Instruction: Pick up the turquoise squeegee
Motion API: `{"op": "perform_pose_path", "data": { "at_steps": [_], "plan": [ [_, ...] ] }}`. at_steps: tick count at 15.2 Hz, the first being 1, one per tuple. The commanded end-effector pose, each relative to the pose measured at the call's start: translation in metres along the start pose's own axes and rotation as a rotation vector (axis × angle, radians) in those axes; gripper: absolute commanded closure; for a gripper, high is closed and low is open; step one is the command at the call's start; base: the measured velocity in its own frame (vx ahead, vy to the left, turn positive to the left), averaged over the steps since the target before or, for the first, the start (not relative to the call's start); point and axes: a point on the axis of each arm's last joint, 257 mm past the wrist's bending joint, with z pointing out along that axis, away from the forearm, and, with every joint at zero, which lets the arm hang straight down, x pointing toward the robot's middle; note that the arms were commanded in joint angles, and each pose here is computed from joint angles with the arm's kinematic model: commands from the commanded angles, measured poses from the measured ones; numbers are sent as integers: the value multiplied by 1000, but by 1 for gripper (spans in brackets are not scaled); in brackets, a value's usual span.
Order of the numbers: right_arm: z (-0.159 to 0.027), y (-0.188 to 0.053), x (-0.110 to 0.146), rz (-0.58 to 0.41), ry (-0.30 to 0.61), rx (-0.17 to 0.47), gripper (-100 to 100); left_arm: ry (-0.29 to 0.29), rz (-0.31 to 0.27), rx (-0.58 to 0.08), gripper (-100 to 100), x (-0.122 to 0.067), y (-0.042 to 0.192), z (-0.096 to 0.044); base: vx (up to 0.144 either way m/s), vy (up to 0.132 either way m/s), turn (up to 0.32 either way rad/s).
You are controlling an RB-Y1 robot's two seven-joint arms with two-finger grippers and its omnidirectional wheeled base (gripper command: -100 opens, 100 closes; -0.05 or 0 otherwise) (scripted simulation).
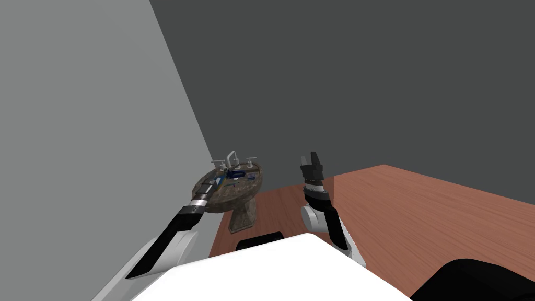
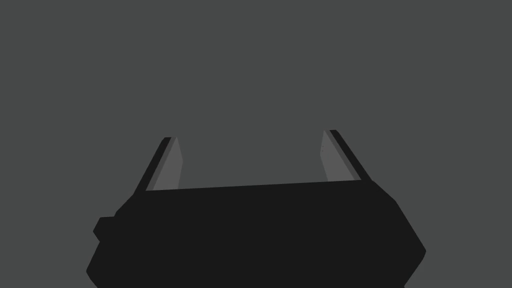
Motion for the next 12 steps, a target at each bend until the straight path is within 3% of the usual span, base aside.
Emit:
{"op": "perform_pose_path", "data": {
  "at_steps": [1,12],
  "plan": [
    [0,0,0,0,0,0,0,6,-14,-41,-100,0,12,3,14,-5,-18],
    [0,0,0,0,0,0,0,24,-119,-278,-100,2,86,13,18,-5,-18]
  ]
}}
